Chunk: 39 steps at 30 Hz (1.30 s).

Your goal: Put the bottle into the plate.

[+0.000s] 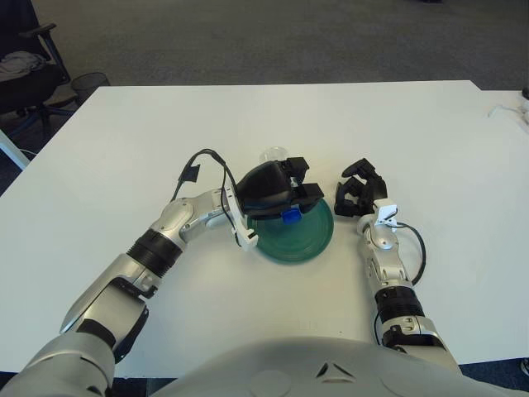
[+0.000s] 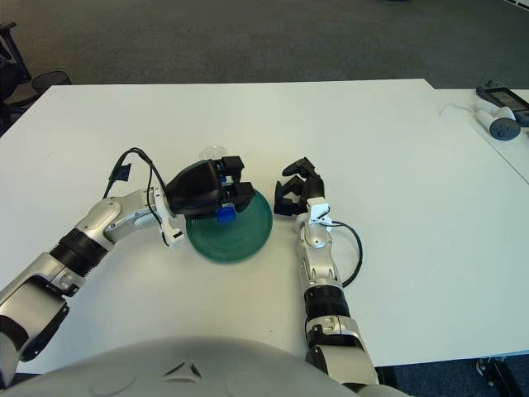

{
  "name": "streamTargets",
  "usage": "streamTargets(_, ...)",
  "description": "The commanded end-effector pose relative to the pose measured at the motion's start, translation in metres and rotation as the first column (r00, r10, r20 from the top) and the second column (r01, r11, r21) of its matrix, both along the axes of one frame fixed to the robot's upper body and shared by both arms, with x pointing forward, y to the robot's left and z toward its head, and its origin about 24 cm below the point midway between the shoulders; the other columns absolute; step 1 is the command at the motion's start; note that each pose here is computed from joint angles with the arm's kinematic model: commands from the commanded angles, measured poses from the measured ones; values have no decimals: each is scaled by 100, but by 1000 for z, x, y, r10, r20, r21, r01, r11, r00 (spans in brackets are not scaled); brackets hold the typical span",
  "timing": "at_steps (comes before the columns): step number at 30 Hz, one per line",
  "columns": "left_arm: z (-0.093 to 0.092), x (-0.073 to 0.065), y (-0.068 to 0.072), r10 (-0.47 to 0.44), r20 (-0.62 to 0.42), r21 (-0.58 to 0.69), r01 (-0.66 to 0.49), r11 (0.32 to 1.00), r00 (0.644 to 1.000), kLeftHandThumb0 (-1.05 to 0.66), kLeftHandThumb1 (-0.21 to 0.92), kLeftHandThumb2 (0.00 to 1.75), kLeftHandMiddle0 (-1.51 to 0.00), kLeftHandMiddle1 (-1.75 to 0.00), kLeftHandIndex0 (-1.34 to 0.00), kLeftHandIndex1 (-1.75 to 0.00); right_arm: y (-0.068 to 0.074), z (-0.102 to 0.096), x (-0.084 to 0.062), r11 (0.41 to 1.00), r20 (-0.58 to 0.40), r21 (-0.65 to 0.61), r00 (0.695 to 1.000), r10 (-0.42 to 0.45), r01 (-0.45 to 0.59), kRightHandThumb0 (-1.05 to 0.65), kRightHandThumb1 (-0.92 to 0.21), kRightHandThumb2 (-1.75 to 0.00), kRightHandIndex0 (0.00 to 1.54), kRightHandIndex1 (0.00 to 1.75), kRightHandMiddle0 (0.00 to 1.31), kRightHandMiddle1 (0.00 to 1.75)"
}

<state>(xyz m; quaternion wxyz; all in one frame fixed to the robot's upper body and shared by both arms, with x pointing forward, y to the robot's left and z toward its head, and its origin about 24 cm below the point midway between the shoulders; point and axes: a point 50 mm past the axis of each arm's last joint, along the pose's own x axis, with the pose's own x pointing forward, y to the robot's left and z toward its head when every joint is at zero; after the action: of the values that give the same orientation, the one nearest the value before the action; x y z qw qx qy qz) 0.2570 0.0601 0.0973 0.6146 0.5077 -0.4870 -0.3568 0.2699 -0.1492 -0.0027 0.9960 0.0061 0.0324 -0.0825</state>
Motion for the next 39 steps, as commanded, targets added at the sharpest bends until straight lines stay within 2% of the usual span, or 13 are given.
streamTargets(1, 3, 4, 3, 14, 42, 18, -15, 1000, 999, 0, -1, 170, -86, -175, -63, -175, -4, -38, -25, 999, -198, 17, 979, -38, 42, 0, -13, -149, 81, 161, 52, 175)
streamTargets(5, 5, 4, 2, 27, 99, -4, -27, 1000, 995, 0, 2, 166, -83, -175, -60, -175, -2, -36, -25, 998, -195, 14, 979, -58, 62, 0, -12, -150, 82, 160, 54, 175)
streamTargets(9, 6, 3, 0, 38, 162, -63, -28, 998, 986, 0, 14, 150, -72, -167, -57, -175, 0, -35, -25, 997, -194, 11, 978, -73, 76, 0, -9, -154, 83, 161, 56, 175)
streamTargets(12, 5, 0, -2, 44, 175, -82, -30, 996, 984, 0, 31, 132, -57, -171, -46, -175, 0, -35, -25, 997, -191, 15, 979, -75, 80, 0, -7, -156, 84, 162, 57, 175)
streamTargets(13, 4, 0, -3, 46, 180, -77, -33, 997, 982, 0, 52, 105, -43, -172, -36, -170, 0, -37, -25, 996, -192, 20, 978, -76, 82, 0, -7, -156, 84, 163, 57, 175)
streamTargets(15, 2, -1, -3, 46, 192, -57, -35, 998, 980, -18, 71, 79, -25, -152, -27, -172, 0, -41, -26, 996, -193, 27, 978, -80, 87, 0, -7, -157, 84, 163, 58, 175)
streamTargets(17, 0, -1, -2, 34, 208, -18, -31, 999, 977, -51, 84, 74, -16, -111, -11, -139, -1, -42, -26, 995, -189, 27, 978, -89, 96, 0, -6, -157, 83, 164, 58, 175)
streamTargets(18, -1, 0, -1, 28, 216, 0, -28, 1000, 976, -57, 85, 75, -14, -97, -9, -124, -1, -41, -26, 995, -185, 26, 978, -94, 100, 0, -6, -158, 84, 164, 58, 175)
streamTargets(19, -3, 0, -1, 17, 228, 21, -23, 1000, 974, -66, 88, 77, -14, -69, -6, -102, -1, -41, -26, 994, -182, 11, 978, -104, 107, 0, -5, -158, 85, 163, 59, 175)
streamTargets(23, -6, 0, 1, 1, 249, 48, -13, 999, 968, -83, 91, 87, -11, -17, -1, -50, -4, -45, -27, 992, -191, -40, 974, -122, 117, 0, -2, -161, 87, 161, 61, 175)
streamTargets(26, -7, 0, 2, -5, 258, 48, -8, 999, 966, -88, 92, 94, -6, -6, 0, -28, -4, -46, -26, 991, -203, -68, 971, -127, 116, 0, 1, -164, 90, 160, 64, 175)
streamTargets(29, -8, 0, 3, -10, 267, 43, -1, 999, 964, -92, 92, 99, -4, -2, 0, -18, -4, -46, -24, 992, -208, -73, 971, -120, 107, 0, 3, -166, 91, 160, 65, 175)
streamTargets(39, -9, 1, 5, -28, 291, 35, 19, 999, 956, -95, 92, 106, -6, -1, 0, -15, -1, -45, -22, 991, -196, -91, 974, -110, 94, 0, 5, -169, 91, 163, 67, 175)
